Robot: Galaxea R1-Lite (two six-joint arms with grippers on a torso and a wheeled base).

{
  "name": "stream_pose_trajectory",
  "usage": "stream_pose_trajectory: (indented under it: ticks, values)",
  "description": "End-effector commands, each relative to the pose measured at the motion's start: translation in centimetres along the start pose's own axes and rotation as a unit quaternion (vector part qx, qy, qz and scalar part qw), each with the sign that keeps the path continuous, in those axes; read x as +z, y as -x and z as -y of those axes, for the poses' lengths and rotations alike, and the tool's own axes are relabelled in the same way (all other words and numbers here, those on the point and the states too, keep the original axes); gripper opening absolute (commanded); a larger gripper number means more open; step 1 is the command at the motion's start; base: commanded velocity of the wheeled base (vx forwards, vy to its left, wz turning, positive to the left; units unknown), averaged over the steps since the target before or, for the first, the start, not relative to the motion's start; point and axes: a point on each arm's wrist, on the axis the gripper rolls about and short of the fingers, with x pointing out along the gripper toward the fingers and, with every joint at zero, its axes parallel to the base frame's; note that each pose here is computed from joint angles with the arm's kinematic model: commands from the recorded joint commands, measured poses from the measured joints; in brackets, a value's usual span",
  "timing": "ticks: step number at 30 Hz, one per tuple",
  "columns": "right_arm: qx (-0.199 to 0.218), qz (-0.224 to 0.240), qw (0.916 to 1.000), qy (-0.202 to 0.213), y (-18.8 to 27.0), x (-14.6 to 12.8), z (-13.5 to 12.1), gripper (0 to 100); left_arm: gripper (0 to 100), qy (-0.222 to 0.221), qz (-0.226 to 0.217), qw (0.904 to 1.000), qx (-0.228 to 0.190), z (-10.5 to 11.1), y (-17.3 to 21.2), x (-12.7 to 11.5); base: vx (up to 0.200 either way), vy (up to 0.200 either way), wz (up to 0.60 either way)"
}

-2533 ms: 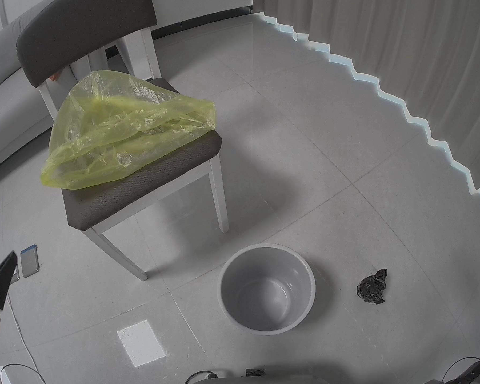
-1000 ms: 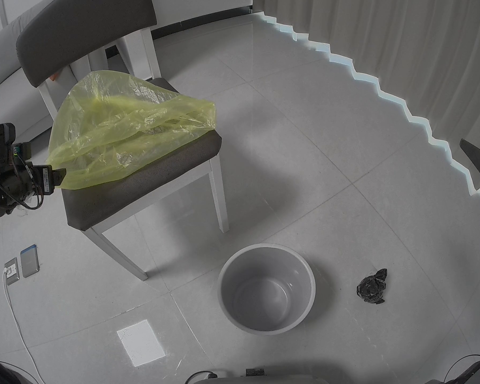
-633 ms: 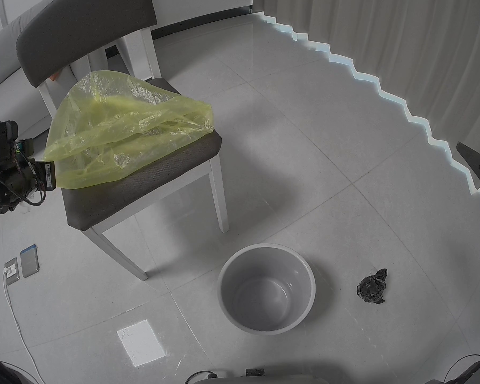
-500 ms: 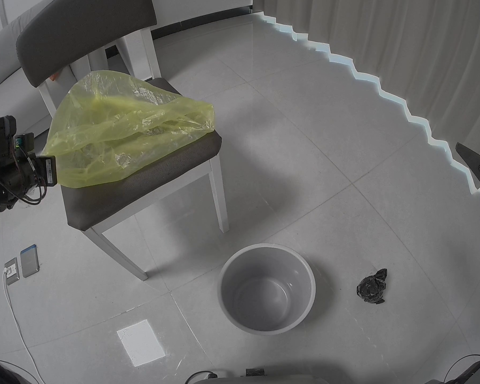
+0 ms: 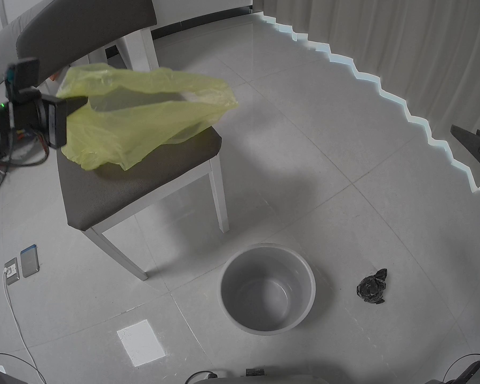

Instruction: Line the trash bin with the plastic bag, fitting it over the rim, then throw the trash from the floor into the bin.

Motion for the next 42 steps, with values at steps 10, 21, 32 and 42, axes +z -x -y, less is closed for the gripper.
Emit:
stream_pose_trajectory:
  ticks: [10, 21, 32, 42]
  values:
    - [0.085, -0.038, 0.9956, 0.013, -2.2, 1.8, -2.9, 100, 0, -0.050, 0.076, 0.9797, -0.179, 4.0, 9.4, 4.5, 0.000, 0.000, 0.00]
    - [0.099, -0.054, 0.9936, 0.010, -3.1, 2.1, -3.1, 100, 0, -0.107, 0.052, 0.9625, -0.244, 6.7, 6.9, 3.0, 0.000, 0.000, 0.00]
    - [0.137, -0.097, 0.9858, 0.007, -6.0, 1.2, -4.3, 100, 0, -0.108, 0.068, 0.9519, -0.279, 8.1, 6.4, 3.5, 0.000, 0.000, 0.00]
    - [0.159, -0.134, 0.9780, 0.010, -6.2, -0.8, -5.3, 100, 0, -0.107, 0.078, 0.9510, -0.280, 8.4, 5.8, 4.1, 0.000, 0.000, 0.00]
